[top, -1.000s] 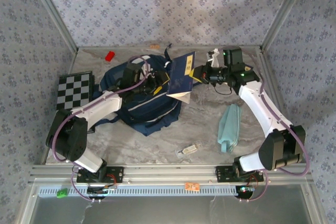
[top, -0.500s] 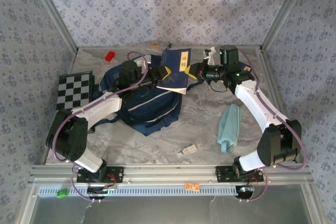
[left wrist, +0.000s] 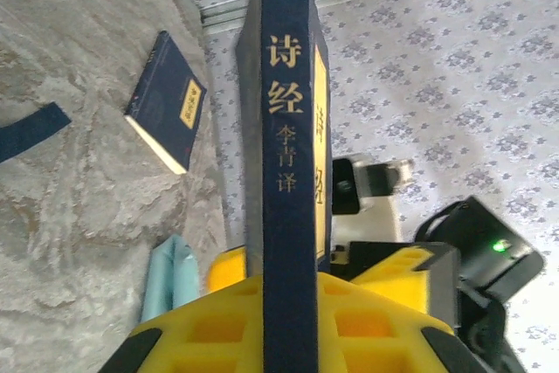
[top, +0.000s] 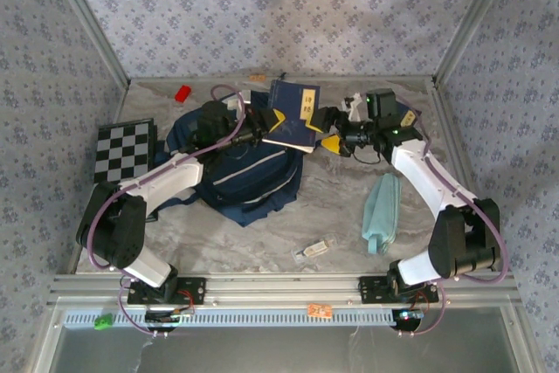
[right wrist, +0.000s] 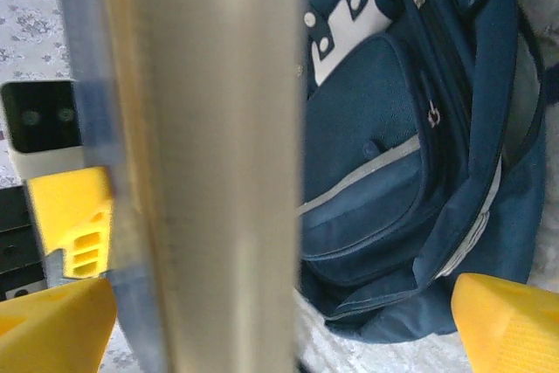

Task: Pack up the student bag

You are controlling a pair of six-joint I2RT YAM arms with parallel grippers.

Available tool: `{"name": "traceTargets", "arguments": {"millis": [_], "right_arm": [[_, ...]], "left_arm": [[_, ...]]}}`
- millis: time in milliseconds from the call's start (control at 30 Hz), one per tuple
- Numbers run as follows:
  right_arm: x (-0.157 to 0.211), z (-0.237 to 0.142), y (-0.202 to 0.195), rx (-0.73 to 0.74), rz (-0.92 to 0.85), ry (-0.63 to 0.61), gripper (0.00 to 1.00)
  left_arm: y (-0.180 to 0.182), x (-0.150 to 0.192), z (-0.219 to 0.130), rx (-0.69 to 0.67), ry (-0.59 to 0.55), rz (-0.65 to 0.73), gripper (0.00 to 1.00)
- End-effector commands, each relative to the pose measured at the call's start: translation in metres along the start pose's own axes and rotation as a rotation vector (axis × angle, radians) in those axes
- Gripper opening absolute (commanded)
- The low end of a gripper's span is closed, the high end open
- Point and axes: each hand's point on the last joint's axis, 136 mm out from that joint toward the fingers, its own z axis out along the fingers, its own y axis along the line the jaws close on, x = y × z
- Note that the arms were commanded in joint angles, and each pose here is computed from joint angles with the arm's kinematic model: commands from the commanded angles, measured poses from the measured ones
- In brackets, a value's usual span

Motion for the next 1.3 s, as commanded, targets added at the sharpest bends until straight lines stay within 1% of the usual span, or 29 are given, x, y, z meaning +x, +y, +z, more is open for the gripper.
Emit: {"name": "traceTargets", "arguments": {"millis": [0, 133, 200, 267, 333, 367, 467, 567, 733, 800, 867, 967, 1000, 1067, 1100, 1167, 1267], "right_arm": [[0.003, 0.003, 0.024, -0.107, 0.008, 0.019, 1.0], [0.005, 0.011, 0.049, -0.23, 0.017, 0.039, 1.0], [0.001, 0.006, 0.067, -0.3, 0.0, 0.025, 0.98], [-0.002, -0.001, 0.081, -0.351, -0.01, 0.01, 0.91], [-0.004, -0.005, 0.085, -0.357, -0.01, -0.004, 0.84], [-0.004, -0.006, 0.083, -0.345, -0.011, -0.007, 0.79], [-0.003, -0.007, 0.068, -0.262, -0.001, -0.014, 0.6], [-0.004, -0.007, 0.063, -0.245, -0.004, -0.024, 0.42], [-0.006, -0.007, 0.058, -0.217, -0.014, -0.024, 0.09], [-0.006, -0.009, 0.055, -0.196, -0.017, -0.024, 0.0], [-0.008, -0.013, 0.054, -0.184, -0.025, -0.028, 0.0], [-0.009, -0.021, 0.049, -0.142, -0.04, -0.033, 0.0], [-0.008, -0.024, 0.046, -0.122, -0.047, -0.035, 0.0], [-0.009, -0.03, 0.037, -0.075, -0.061, -0.044, 0.0], [-0.008, -0.034, 0.029, -0.042, -0.06, -0.044, 0.0], [-0.005, -0.041, 0.014, 0.013, -0.058, -0.041, 0.0], [-0.003, -0.051, -0.002, 0.061, -0.05, -0.046, 0.0]], "left_arm": [[-0.066, -0.005, -0.003, 0.17, -0.03, 0.084, 0.0], [-0.07, -0.004, 0.002, 0.178, -0.026, 0.096, 0.0], [-0.061, -0.003, 0.004, 0.146, -0.02, 0.091, 0.0], [-0.048, -0.004, 0.002, 0.096, -0.03, 0.09, 0.0], [-0.037, -0.003, 0.0, 0.041, -0.03, 0.082, 0.0], [-0.034, -0.003, 0.0, 0.025, -0.029, 0.087, 0.0], [-0.024, -0.003, -0.004, -0.031, -0.037, 0.096, 0.0], [-0.015, -0.002, -0.007, -0.086, -0.038, 0.109, 0.0], [-0.015, 0.001, -0.008, -0.089, -0.034, 0.12, 0.0], [-0.012, 0.002, -0.01, -0.109, -0.03, 0.129, 0.0], [-0.008, 0.004, -0.013, -0.135, -0.025, 0.143, 0.05], [-0.001, 0.009, -0.022, -0.202, -0.003, 0.185, 0.24], [0.002, 0.011, -0.025, -0.228, 0.003, 0.212, 0.28], [0.013, 0.017, -0.037, -0.327, 0.027, 0.279, 0.36], [0.018, 0.022, -0.043, -0.381, 0.049, 0.341, 0.39], [0.034, 0.032, -0.058, -0.513, 0.107, 0.449, 0.44], [0.065, 0.046, -0.083, -0.724, 0.204, 0.559, 0.57]]}}
